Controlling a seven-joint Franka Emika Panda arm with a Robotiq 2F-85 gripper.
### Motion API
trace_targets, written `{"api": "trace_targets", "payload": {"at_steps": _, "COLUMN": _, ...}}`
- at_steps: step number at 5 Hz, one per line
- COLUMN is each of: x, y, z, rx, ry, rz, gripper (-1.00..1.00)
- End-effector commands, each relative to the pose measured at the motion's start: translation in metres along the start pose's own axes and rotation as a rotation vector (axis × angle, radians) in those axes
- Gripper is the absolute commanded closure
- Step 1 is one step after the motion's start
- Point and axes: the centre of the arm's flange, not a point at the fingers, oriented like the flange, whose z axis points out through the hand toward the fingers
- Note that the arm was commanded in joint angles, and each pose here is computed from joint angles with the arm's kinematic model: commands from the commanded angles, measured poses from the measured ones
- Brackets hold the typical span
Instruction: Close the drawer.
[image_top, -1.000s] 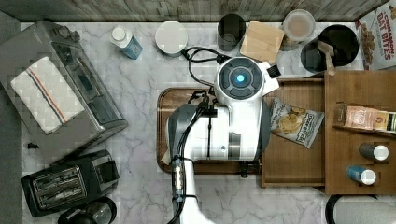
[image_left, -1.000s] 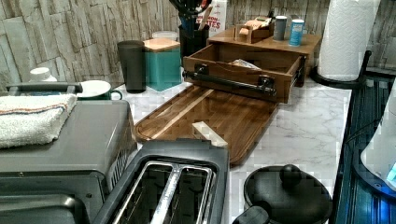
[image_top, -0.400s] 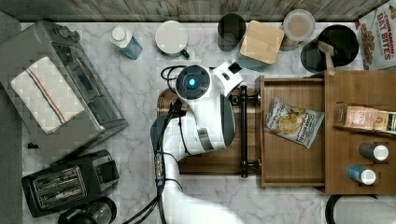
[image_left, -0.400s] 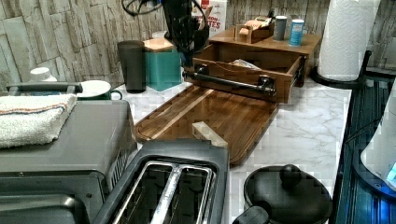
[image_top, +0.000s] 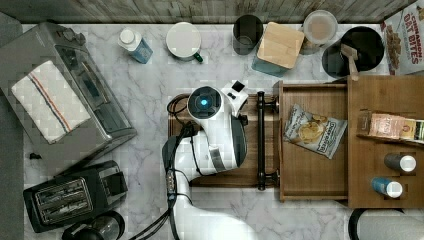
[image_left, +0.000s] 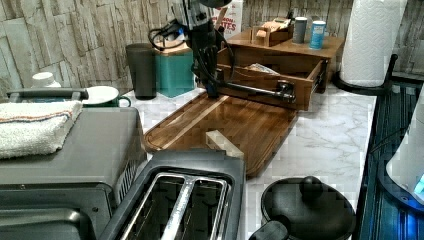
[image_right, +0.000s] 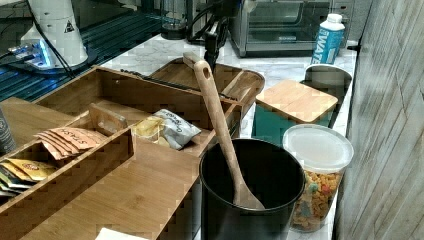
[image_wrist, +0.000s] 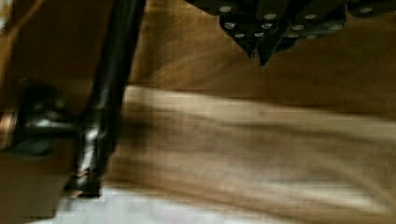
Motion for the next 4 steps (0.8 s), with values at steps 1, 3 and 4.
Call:
{"api": "trace_targets", "payload": {"at_steps": 1, "x": -0.012, "y": 0.04, "z": 0.016, "rx": 0.098, "ry": 0.08, "rz": 0.096, "gripper": 1.0}}
{"api": "trace_targets", "payload": {"at_steps": 3, "x": -0.014, "y": 0.066, "z": 0.017, "rx": 0.123, "ry": 0.063, "rz": 0.105, "gripper": 1.0}}
{"api": "trace_targets", "payload": {"at_steps": 4, "x": -0.016, "y": 0.094, "z": 0.019, "rx": 0.154, "ry": 0.034, "rz": 0.111, "gripper": 1.0}}
